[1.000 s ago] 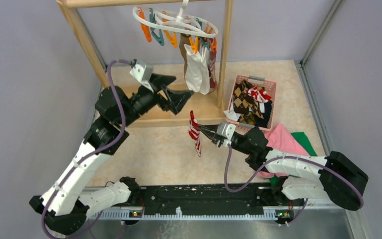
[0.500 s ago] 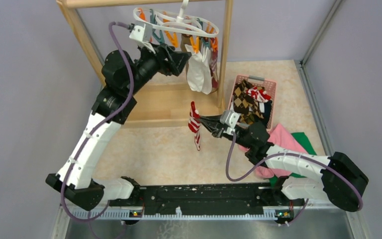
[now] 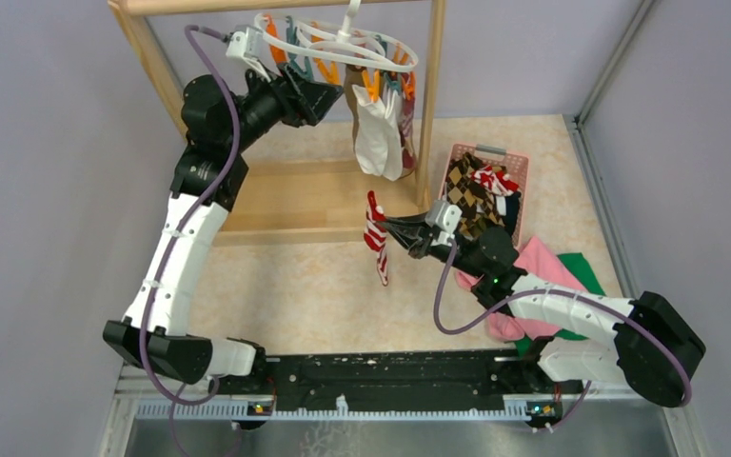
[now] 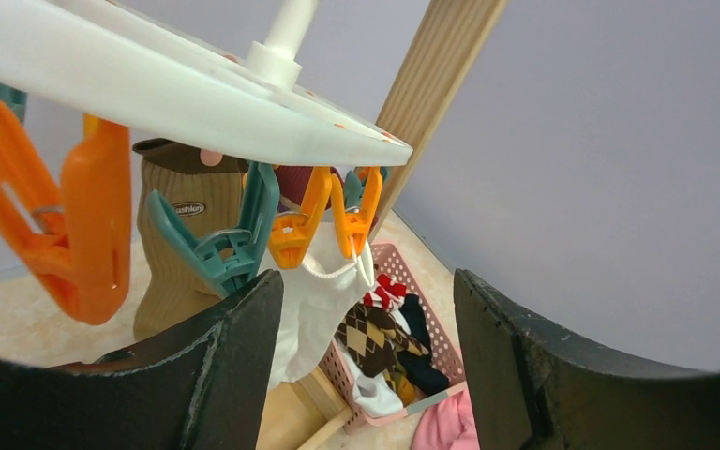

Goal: Clip the socks to the hanger
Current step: Open the clamp at the hanger.

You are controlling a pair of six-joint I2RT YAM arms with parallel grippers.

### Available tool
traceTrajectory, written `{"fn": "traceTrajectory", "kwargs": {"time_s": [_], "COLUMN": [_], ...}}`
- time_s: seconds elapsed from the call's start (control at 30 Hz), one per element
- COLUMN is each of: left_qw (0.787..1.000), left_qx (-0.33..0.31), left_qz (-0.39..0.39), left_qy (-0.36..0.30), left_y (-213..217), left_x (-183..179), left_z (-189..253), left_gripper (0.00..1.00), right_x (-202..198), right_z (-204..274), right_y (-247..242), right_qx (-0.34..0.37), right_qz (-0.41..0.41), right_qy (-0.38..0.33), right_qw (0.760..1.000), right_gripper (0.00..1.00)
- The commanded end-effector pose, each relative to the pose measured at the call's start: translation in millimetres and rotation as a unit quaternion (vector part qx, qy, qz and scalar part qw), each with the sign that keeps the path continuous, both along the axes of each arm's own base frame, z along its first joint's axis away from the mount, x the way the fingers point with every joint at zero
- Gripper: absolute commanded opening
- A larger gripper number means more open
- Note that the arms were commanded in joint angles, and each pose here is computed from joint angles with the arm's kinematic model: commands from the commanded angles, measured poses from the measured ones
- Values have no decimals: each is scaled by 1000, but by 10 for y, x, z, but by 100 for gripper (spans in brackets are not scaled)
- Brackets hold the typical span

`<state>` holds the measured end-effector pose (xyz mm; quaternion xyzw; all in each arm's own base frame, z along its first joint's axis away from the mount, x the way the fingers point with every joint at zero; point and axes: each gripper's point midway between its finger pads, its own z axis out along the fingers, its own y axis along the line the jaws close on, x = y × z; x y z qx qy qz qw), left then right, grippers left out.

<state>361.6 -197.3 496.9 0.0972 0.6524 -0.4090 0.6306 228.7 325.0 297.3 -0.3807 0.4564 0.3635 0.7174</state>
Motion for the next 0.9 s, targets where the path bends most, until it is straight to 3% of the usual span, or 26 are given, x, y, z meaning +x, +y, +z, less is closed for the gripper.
{"fn": "traceTrajectory", "kwargs": {"time_s": [0.0, 0.87], "left_qw": [999, 990], "left_qx": [-12, 11], "left_qz": [-16, 93], "left_qy": [-30, -102], "left_y": [-49, 201], "left_x": [50, 442], "left_z": [178, 187], "left_gripper": [72, 68], "right_x": [-14, 13], "right_z": [331, 389], "right_y": [-14, -26], "right_qx": [35, 36], "right_qz": [10, 9], "right_qy": [-22, -25], "right_qw": [999, 999], "right_gripper": [0, 0]}}
